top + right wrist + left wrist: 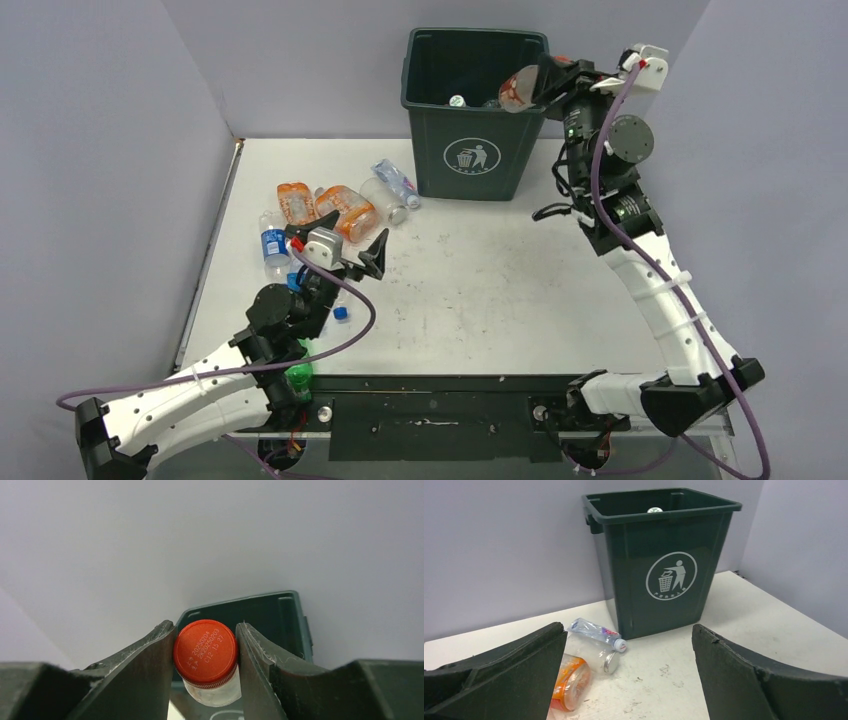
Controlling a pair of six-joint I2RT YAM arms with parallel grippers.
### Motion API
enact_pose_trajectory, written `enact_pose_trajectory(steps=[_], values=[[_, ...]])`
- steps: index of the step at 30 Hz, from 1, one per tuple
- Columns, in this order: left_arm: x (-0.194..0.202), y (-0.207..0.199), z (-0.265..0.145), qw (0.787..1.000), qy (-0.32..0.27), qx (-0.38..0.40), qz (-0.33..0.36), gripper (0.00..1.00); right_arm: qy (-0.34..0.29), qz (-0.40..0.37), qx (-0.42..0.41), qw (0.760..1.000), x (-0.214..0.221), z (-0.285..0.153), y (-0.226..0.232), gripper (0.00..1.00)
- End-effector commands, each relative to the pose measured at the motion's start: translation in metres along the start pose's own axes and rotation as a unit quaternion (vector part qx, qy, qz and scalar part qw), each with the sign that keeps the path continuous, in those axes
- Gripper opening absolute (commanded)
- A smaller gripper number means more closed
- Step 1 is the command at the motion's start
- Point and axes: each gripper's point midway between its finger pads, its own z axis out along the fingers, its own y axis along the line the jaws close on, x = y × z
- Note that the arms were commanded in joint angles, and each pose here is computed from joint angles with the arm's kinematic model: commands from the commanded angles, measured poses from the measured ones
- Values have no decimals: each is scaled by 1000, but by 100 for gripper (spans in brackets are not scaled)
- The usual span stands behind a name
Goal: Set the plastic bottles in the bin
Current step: Place the plastic bottle in the trash bin.
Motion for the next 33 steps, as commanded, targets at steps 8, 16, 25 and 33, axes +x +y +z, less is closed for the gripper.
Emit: enact_pose_trajectory(steps=[8, 16, 25, 33], values=[[-18, 32, -5, 996, -38, -81, -1, 96, -179, 167, 6, 970, -52, 49, -86, 5], [-19, 38, -7, 995, -43, -95, -2, 96, -82, 116, -55, 988, 17, 109, -67, 5], [-27, 59, -16, 987, -69, -145, 2, 96, -89, 90, -24, 992, 84, 142, -75, 5], [-38, 67, -26, 982, -108, -152, -7, 96, -95, 30, 12, 995, 120, 177, -80, 5]])
